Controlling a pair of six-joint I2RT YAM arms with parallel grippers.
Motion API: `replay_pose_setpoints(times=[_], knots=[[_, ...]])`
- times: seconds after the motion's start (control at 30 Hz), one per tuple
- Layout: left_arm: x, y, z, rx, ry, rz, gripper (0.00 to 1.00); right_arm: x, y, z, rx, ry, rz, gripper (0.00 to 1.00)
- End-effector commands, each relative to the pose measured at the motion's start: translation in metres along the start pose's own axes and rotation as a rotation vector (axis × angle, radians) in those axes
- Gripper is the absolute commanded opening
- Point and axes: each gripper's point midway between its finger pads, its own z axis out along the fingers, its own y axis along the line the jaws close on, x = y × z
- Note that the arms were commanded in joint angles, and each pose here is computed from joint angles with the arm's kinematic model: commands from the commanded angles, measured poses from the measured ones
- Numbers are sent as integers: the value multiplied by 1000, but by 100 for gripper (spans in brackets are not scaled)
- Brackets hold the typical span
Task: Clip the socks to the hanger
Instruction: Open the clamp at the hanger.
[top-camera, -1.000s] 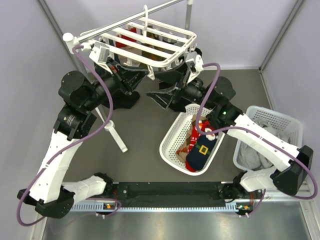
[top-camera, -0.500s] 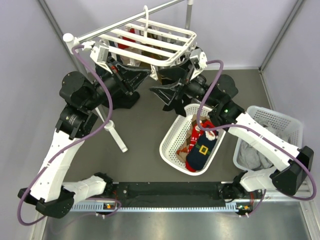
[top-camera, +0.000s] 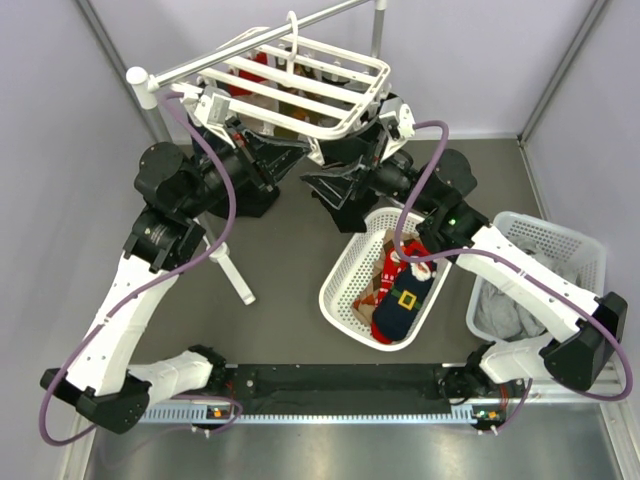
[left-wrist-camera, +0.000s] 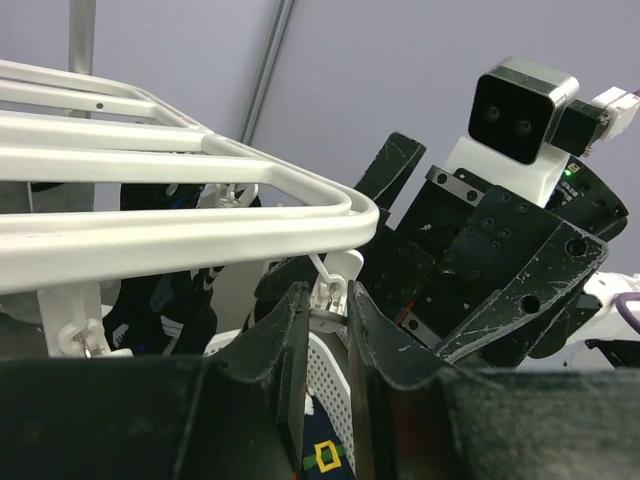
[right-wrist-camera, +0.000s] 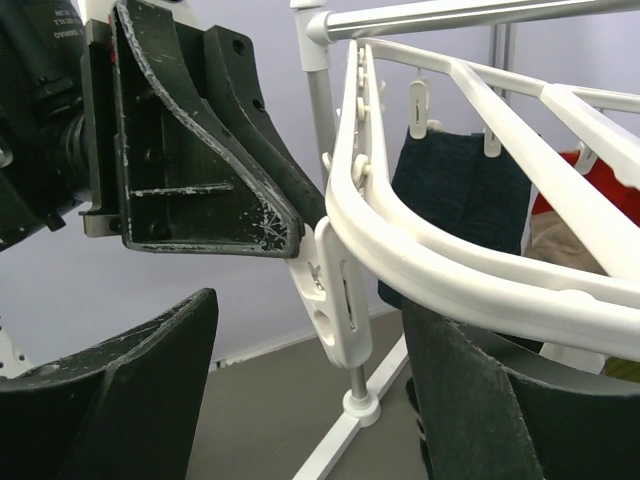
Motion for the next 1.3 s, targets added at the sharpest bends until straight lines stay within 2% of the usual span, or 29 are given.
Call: replay_pose_setpoints(times=[0.0,0.17,0.2,0.27,0.3,0.47,0.57,0.6,0.67,0.7,0.77,0.8,0.9,1.03,1.17,1.27], knots=[[-13,-12,2,54,-50,27,0,-20,10,2,-49,-52,-15,68],[-12,-8,1,39,-54,40,0,-15,10,-1,-43,-28,1,51],[-12,-8,0,38,-56,45,0,-13,9,-2,-36,-17,6,44],[-11,-5,-1,25,-62,55,0,-14,11,-2,-39,-11,7,38],[-9,-4,-1,22,-60,56,0,-13,11,-2,-43,-4,8,31],[-11,-3,-5,9,-80,81,0,-15,19,-3,-77,21,21,15],[-12,-1,-8,-5,-89,84,4,-17,20,-4,-74,30,23,4],[-11,1,-8,-12,-91,83,9,-16,19,-4,-65,32,21,1],[-14,0,-10,-19,-101,94,15,-16,15,-4,-47,41,16,0],[-13,1,-11,-22,-101,98,24,-15,15,-4,-43,43,15,0],[-15,-1,-17,-32,-106,110,33,-14,15,-2,-33,62,20,0],[-15,4,-18,-58,-111,107,41,-12,11,0,-11,70,21,0],[-18,2,-29,-90,-121,102,51,-9,10,3,55,102,-29,0],[-18,3,-39,-121,-124,107,71,0,11,7,128,114,-96,0],[-16,8,-44,-156,-116,120,83,7,9,8,198,100,-159,0],[-13,7,-41,-143,-104,101,87,10,9,8,240,83,-180,0]])
